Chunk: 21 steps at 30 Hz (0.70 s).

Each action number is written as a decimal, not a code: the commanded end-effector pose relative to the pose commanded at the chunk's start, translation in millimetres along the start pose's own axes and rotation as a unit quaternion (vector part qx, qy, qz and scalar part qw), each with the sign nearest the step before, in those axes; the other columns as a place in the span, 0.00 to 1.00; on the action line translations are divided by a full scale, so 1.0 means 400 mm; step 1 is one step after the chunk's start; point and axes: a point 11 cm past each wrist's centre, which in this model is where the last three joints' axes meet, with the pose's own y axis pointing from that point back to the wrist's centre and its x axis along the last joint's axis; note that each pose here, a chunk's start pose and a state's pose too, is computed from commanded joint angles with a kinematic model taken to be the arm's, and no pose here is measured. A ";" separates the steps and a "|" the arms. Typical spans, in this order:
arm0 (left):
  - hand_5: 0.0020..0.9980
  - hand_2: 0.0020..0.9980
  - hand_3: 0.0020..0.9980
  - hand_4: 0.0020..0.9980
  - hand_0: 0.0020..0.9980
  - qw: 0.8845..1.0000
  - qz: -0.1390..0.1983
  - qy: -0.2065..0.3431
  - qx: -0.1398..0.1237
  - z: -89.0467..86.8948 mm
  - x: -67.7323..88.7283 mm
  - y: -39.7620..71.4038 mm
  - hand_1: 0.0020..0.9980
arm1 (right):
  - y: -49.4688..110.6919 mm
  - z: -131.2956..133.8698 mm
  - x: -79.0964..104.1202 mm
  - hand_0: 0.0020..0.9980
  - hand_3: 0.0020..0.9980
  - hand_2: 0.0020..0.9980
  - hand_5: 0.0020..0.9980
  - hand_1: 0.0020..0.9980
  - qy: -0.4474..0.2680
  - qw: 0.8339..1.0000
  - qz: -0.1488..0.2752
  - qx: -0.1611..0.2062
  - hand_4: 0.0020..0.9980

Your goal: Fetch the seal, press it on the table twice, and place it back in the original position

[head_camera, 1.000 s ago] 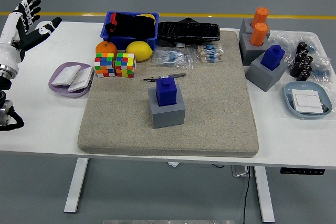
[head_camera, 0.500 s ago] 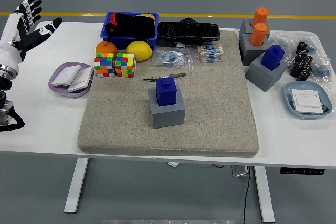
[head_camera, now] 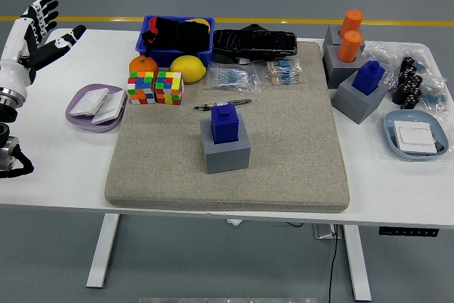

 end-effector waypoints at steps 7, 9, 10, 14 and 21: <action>0.38 0.96 0.96 0.90 0.89 1.000 0.000 0.002 0.000 0.001 -0.001 0.000 0.94 | 0.000 0.002 0.000 0.90 0.78 0.79 0.66 0.80 -0.002 1.000 0.000 -0.001 0.93; 0.38 0.96 0.96 0.90 0.89 1.000 0.000 0.002 -0.001 0.002 -0.002 -0.001 0.94 | 0.000 0.000 -0.001 0.90 0.78 0.79 0.65 0.80 -0.002 1.000 -0.001 0.000 0.92; 0.38 0.96 0.96 0.90 0.89 1.000 0.000 0.002 -0.001 0.003 -0.002 -0.002 0.94 | 0.000 0.000 -0.002 0.90 0.78 0.79 0.65 0.80 -0.002 1.000 -0.001 0.000 0.92; 0.38 0.96 0.96 0.90 0.89 1.000 -0.002 0.003 -0.003 0.006 -0.005 -0.004 0.94 | 0.000 0.001 -0.002 0.90 0.78 0.79 0.65 0.80 -0.004 1.000 -0.001 -0.001 0.92; 0.38 0.96 0.96 0.90 0.89 1.000 -0.002 0.003 -0.004 0.008 -0.007 -0.005 0.94 | 0.000 -0.002 0.000 0.90 0.78 0.79 0.65 0.80 -0.005 1.000 0.000 0.001 0.92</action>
